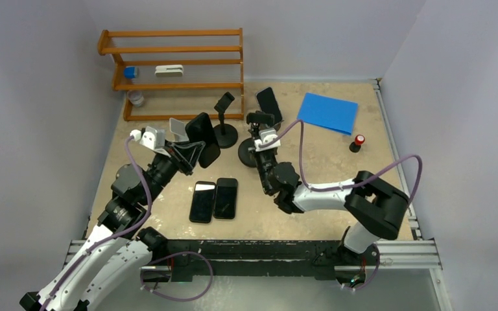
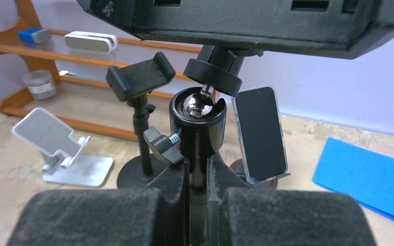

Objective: Remove the phone from the phone stand
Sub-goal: Move the phone stand to the center of the board, then place the phone at the center of the board.

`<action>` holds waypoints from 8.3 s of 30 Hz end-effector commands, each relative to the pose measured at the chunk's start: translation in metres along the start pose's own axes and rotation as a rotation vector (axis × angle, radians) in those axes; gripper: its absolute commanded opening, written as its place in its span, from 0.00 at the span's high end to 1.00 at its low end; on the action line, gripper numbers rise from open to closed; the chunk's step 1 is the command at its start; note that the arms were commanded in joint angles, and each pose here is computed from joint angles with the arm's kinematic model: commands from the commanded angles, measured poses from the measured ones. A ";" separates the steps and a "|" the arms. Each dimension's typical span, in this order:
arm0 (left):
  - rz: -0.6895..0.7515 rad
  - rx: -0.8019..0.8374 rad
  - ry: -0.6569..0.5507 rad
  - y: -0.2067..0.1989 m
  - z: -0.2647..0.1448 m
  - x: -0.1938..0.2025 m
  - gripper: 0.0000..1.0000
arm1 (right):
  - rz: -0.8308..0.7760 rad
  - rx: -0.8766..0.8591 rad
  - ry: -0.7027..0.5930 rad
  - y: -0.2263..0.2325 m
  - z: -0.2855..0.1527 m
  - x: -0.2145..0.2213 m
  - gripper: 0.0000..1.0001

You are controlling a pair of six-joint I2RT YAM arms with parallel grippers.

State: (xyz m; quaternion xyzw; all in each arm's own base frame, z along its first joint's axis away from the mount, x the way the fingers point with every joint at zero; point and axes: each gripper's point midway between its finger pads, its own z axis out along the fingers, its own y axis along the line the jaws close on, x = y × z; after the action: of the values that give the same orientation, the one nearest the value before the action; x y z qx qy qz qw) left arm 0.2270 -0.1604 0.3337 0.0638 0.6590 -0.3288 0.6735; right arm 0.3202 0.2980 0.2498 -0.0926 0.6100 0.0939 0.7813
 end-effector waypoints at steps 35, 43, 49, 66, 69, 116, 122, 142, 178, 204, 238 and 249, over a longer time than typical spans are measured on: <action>0.002 0.027 -0.121 -0.009 0.003 -0.032 1.00 | 0.108 0.079 -0.051 -0.007 0.110 0.009 1.00; 0.002 0.026 -0.121 -0.009 0.003 -0.032 1.00 | 0.110 0.071 -0.020 -0.006 0.119 0.025 1.00; -0.001 0.027 -0.115 -0.009 0.004 -0.030 1.00 | 0.115 0.074 0.000 -0.006 0.122 0.034 1.00; -0.004 0.029 -0.117 -0.010 0.004 -0.030 1.00 | 0.073 0.109 0.009 -0.017 0.117 0.035 1.00; -0.006 0.032 -0.113 -0.010 0.004 -0.029 1.00 | 0.073 0.116 0.006 -0.020 0.114 0.033 1.00; -0.009 0.036 -0.102 -0.011 0.006 -0.027 1.00 | 0.095 -0.033 0.062 -0.002 0.094 0.028 0.34; -0.011 0.038 -0.099 -0.011 0.006 -0.026 1.00 | 0.091 -0.006 0.114 -0.008 0.072 0.017 0.26; 0.088 0.565 -0.052 -0.094 -0.017 -0.008 1.00 | 0.493 -0.726 0.087 0.024 -0.127 -0.077 0.28; 0.075 1.070 0.059 -0.150 -0.067 0.025 1.00 | 0.662 -1.317 -0.038 0.081 -0.195 -0.141 0.47; 0.055 0.922 0.055 -0.137 -0.044 0.021 0.38 | 0.671 -1.181 0.060 0.080 -0.178 -0.126 1.00; 0.014 0.318 -0.047 -0.059 0.001 -0.012 0.25 | 0.978 -0.595 0.901 0.061 -0.149 0.113 1.00; 0.019 0.325 -0.051 -0.060 0.001 -0.013 0.25 | 1.058 -0.578 0.989 0.064 -0.151 0.134 1.00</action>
State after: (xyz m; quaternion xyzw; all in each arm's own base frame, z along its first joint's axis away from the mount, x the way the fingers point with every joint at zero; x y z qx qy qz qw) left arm 0.2006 -0.2068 0.3383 0.1692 0.6084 -0.4247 0.6487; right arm 0.1863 0.3099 0.0475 -0.0185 0.8450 0.4929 0.2065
